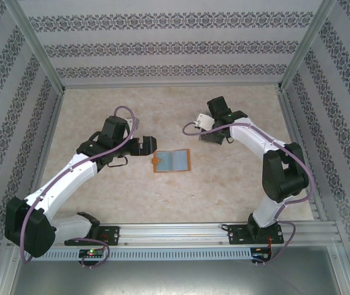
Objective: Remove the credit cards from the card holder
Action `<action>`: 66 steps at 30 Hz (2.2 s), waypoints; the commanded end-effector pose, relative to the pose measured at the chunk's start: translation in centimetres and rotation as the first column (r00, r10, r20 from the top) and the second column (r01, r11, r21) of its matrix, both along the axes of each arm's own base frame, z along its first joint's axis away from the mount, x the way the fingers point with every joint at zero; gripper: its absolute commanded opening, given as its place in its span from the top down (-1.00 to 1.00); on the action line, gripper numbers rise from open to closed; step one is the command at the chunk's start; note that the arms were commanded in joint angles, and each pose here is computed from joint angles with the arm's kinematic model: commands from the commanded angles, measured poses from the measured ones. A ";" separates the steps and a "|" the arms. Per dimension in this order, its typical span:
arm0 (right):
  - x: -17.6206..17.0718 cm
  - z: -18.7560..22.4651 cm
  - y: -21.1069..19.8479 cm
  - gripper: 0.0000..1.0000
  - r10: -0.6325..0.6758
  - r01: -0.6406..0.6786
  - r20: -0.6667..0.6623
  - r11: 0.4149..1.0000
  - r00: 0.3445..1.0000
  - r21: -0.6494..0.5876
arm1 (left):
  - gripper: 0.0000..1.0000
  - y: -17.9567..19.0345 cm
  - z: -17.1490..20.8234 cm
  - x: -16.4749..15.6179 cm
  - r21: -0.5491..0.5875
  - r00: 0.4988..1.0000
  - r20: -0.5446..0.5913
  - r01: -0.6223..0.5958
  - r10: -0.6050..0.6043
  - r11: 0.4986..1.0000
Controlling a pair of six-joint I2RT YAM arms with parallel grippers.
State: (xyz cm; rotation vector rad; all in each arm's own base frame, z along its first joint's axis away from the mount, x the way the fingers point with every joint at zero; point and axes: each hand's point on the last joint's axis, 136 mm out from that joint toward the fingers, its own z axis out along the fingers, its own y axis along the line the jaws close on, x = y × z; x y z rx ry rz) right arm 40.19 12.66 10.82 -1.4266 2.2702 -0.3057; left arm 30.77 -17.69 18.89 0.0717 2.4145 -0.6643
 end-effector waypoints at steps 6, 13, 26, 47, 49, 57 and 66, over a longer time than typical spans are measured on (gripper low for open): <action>0.3 1.7 0.1 1.00 0.107 -0.105 0.037 0.993 0.994 -0.047 | -0.99 0.7 -0.4 0.1 0.017 1.000 -0.010 0.000 0.000 1.000; 1.1 0.6 -0.6 1.00 0.109 -0.106 0.030 0.991 0.994 -0.075 | -0.99 0.8 -0.5 0.2 0.015 1.000 -0.013 -0.003 0.004 1.000; 0.8 -1.7 -0.2 0.92 0.088 -0.089 -0.038 0.996 0.995 -0.024 | -0.99 1.0 -0.8 0.3 0.015 1.000 -0.022 -0.010 0.011 1.000; 7.2 6.2 -4.2 0.91 -0.513 0.469 0.281 0.858 0.811 0.211 | -0.99 1.0 -1.1 0.1 -0.004 0.999 -0.042 -0.020 0.020 1.000; 6.8 7.6 -5.0 1.00 -0.630 0.555 0.274 0.774 0.727 0.306 | -0.99 1.0 -1.1 0.1 -0.008 0.999 -0.045 -0.028 0.027 1.000; 3.1 10.0 -3.7 1.00 -0.824 0.642 0.015 0.453 0.567 0.618 | -0.99 1.0 -1.4 -0.3 -0.025 0.997 -0.067 -0.039 0.037 0.999; -1.7 8.5 2.0 1.00 -0.726 0.698 -0.333 0.277 0.602 0.660 | -0.89 -0.2 -3.0 -0.5 -0.080 0.988 -0.151 -0.035 0.023 0.996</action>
